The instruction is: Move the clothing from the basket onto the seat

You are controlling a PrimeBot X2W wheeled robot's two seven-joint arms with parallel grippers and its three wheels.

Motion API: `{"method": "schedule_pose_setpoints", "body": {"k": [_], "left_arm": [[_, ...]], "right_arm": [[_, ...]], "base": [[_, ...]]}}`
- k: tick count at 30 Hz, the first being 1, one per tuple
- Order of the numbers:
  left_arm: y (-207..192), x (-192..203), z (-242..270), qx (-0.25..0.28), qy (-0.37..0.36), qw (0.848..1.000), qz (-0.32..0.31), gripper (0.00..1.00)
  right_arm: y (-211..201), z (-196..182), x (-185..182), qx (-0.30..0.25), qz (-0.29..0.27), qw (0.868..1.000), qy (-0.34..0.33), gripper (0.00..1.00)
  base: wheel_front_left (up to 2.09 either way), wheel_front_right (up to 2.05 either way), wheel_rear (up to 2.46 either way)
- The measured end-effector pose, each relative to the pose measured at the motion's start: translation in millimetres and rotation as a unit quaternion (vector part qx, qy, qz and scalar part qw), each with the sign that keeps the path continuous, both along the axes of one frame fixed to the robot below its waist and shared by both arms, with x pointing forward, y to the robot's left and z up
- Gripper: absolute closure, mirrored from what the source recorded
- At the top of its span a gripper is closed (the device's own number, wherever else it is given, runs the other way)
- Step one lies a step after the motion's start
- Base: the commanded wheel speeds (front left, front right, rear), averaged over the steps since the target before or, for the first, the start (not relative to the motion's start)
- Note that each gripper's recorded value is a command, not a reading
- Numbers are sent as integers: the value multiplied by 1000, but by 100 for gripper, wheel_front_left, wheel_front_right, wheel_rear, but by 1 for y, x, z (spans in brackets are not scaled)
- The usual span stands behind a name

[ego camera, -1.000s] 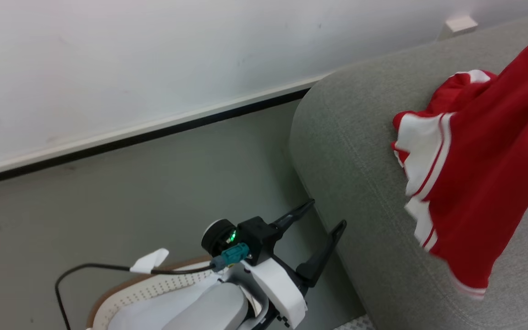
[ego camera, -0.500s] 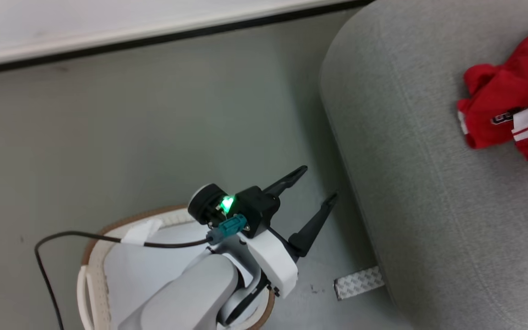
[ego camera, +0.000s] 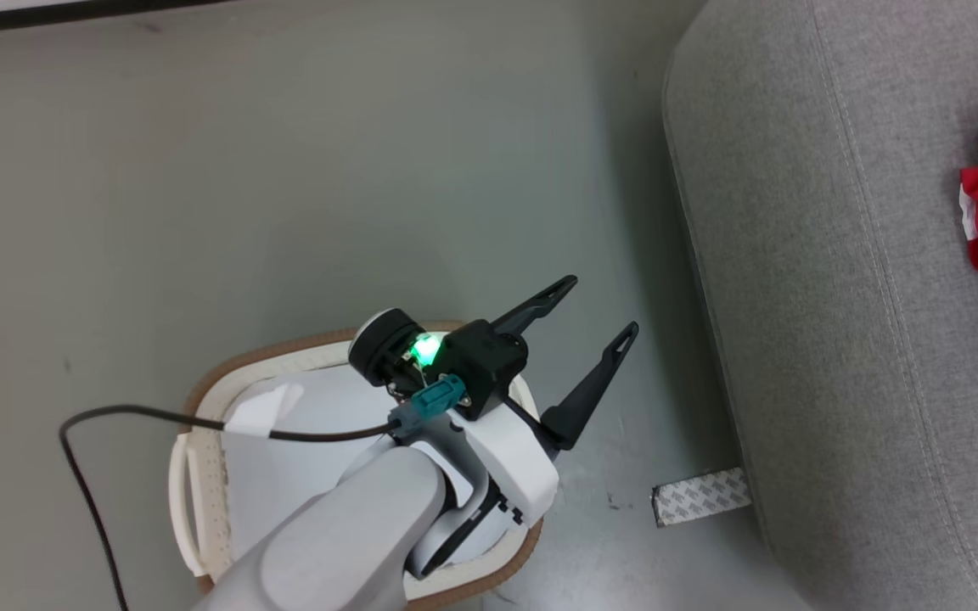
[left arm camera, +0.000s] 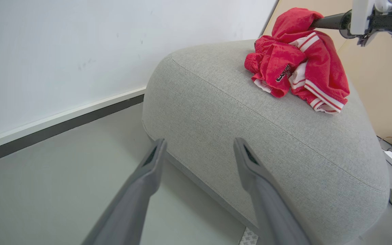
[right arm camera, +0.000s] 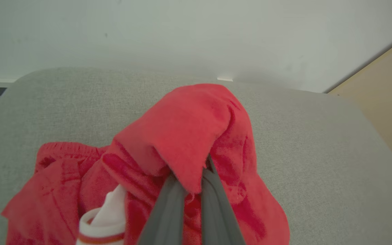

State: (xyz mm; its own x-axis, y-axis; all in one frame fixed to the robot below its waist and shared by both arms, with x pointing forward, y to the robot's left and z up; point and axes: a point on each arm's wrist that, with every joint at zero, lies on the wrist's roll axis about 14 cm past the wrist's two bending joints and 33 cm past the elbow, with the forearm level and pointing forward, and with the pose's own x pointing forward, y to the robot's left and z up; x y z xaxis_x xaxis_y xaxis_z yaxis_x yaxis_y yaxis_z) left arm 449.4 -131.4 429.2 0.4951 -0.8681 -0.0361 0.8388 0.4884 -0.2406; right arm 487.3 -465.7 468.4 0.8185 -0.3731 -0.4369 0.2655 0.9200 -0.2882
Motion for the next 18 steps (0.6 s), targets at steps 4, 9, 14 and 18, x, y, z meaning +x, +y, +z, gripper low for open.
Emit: {"method": "schedule_pose_setpoints", "body": {"k": [4, 9, 14, 18], "left_arm": [[8, 4, 7, 5, -14, 1000, 13, 0], [14, 2, 20, 2, -26, 999, 25, 0], [20, 0, 39, -7, -42, 998, 41, 0], [29, -8, 55, -11, -52, 997, 59, 0]], "right_arm": [[5, -8, -8, 8, 3, 999, 31, 100], [1, 6, -16, 6, 2, 1000, 25, 0], [-1, 21, -32, -8, 10, 999, 30, 0], [13, 57, -28, -14, 44, 999, -20, 0]], "base": [[0, 0, 0], [0, 0, 0], [0, 0, 0], [0, 0, 0]]}}
